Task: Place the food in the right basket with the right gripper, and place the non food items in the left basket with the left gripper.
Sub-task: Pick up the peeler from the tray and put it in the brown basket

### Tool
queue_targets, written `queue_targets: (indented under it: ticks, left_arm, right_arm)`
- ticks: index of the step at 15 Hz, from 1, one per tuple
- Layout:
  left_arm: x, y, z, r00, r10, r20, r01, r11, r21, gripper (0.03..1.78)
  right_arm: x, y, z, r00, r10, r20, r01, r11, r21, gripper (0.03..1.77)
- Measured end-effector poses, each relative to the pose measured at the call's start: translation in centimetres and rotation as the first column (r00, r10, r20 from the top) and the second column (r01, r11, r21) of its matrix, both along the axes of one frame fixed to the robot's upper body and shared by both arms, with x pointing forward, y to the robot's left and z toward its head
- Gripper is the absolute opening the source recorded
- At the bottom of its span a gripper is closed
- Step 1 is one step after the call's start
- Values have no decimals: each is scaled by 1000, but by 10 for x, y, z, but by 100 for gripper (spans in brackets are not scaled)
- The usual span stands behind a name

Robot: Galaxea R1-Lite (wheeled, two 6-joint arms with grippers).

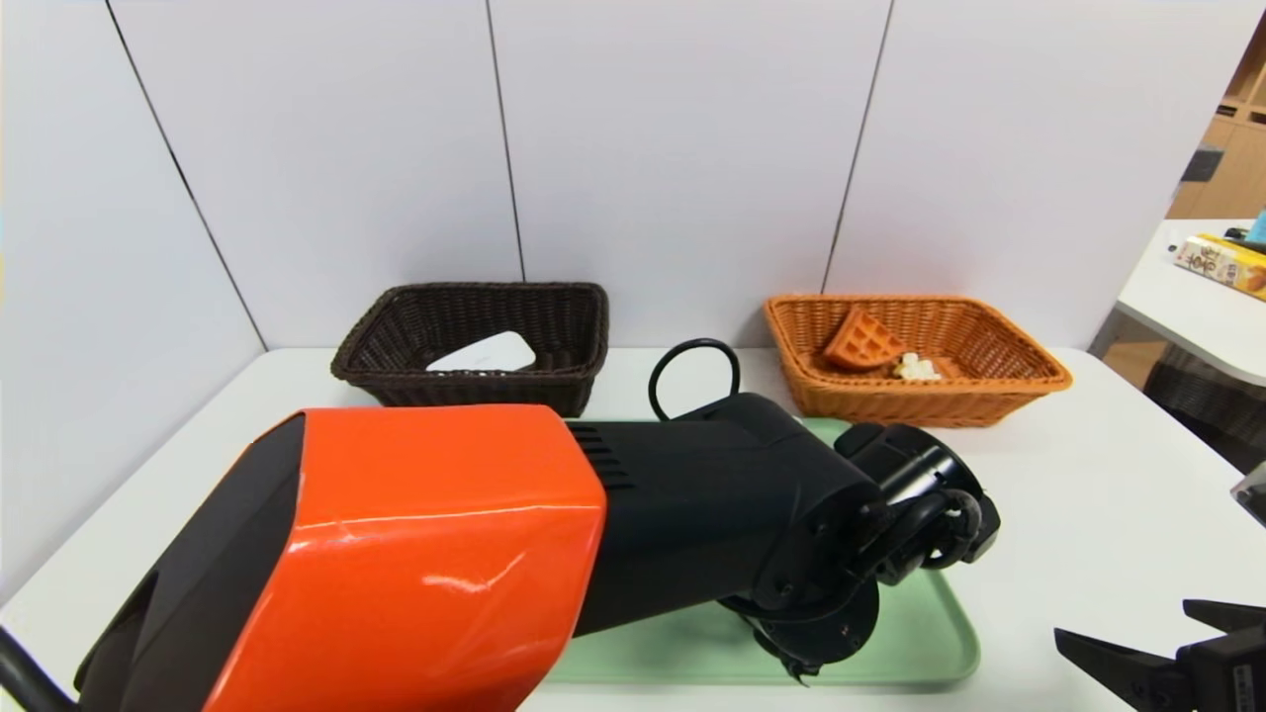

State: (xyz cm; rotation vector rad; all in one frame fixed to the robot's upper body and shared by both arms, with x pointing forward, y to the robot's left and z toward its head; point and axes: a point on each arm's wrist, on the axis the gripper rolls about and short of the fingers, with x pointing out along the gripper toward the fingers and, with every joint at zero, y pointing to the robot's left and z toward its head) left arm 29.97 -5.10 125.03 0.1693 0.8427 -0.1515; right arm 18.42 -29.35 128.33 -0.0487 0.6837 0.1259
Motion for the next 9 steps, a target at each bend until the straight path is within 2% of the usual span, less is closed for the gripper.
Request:
queue_targets:
  ticks: [4, 9]
  left_arm:
    - [6, 0, -6, 1000, 26, -9, -26, 1000, -15, 169]
    - [25, 2, -4, 998, 66, 23, -63, 994, -83, 169]
  right_arm:
    - [-1, -1, 1, 1000, -1, 7, 1, 1000, 3, 170]
    - [-2, -1, 1, 1000, 2, 10, -2, 1000, 3, 170]
